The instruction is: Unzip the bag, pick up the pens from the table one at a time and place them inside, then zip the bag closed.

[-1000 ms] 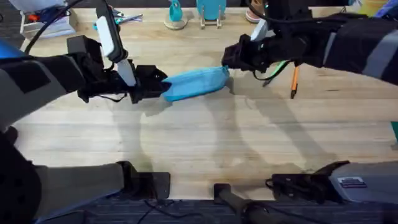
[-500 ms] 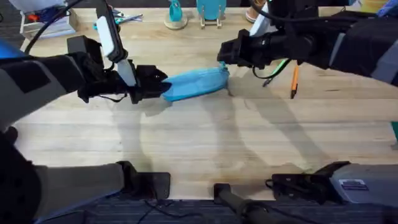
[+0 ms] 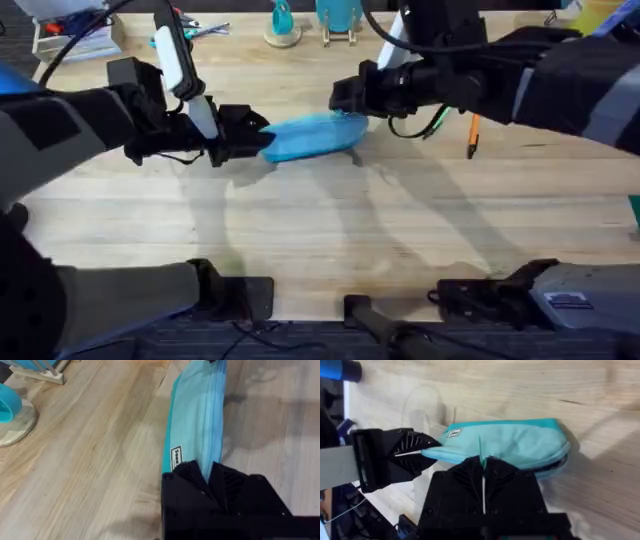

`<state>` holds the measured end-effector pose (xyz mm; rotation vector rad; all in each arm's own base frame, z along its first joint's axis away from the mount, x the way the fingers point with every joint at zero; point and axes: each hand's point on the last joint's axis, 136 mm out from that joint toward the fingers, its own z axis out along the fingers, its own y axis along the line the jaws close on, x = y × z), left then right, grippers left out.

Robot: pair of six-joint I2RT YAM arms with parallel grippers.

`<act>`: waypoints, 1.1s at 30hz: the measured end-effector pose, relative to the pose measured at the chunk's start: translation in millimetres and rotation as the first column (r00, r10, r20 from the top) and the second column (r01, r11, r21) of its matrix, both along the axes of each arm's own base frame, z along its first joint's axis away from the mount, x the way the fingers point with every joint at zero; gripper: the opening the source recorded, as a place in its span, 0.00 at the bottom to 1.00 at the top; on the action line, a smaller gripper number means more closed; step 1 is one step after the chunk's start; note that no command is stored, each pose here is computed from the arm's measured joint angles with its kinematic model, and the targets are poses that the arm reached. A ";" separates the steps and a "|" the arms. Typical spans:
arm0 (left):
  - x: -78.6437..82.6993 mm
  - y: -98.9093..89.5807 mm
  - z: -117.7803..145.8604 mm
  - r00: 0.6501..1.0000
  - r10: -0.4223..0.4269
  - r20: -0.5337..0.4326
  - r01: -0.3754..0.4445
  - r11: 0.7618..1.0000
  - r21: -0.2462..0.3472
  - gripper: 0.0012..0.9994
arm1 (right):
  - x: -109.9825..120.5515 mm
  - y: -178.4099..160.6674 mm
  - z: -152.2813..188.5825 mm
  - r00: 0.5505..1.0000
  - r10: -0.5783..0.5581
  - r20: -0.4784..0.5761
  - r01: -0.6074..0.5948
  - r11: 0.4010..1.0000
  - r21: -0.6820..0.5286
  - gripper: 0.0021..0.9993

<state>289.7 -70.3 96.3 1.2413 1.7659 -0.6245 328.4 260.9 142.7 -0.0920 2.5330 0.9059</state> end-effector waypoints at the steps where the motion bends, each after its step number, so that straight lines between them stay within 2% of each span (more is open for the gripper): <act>1: 0.0 0.0 0.0 1.000 0.000 0.000 0.000 1.000 0.000 0.04 | -0.1 1.9 1.1 1.000 0.004 0.006 -0.004 1.000 0.003 0.03; 26: 0.3 0.7 0.0 1.000 0.002 0.001 -0.002 1.000 0.001 0.04 | -8.1 52.8 17.6 0.986 0.102 0.133 -0.111 0.992 0.060 0.03; 33: 0.3 0.7 -0.1 1.000 0.002 0.001 -0.002 1.000 0.001 0.04 | -14.2 80.7 14.6 0.973 0.152 0.173 -0.169 0.982 0.083 0.03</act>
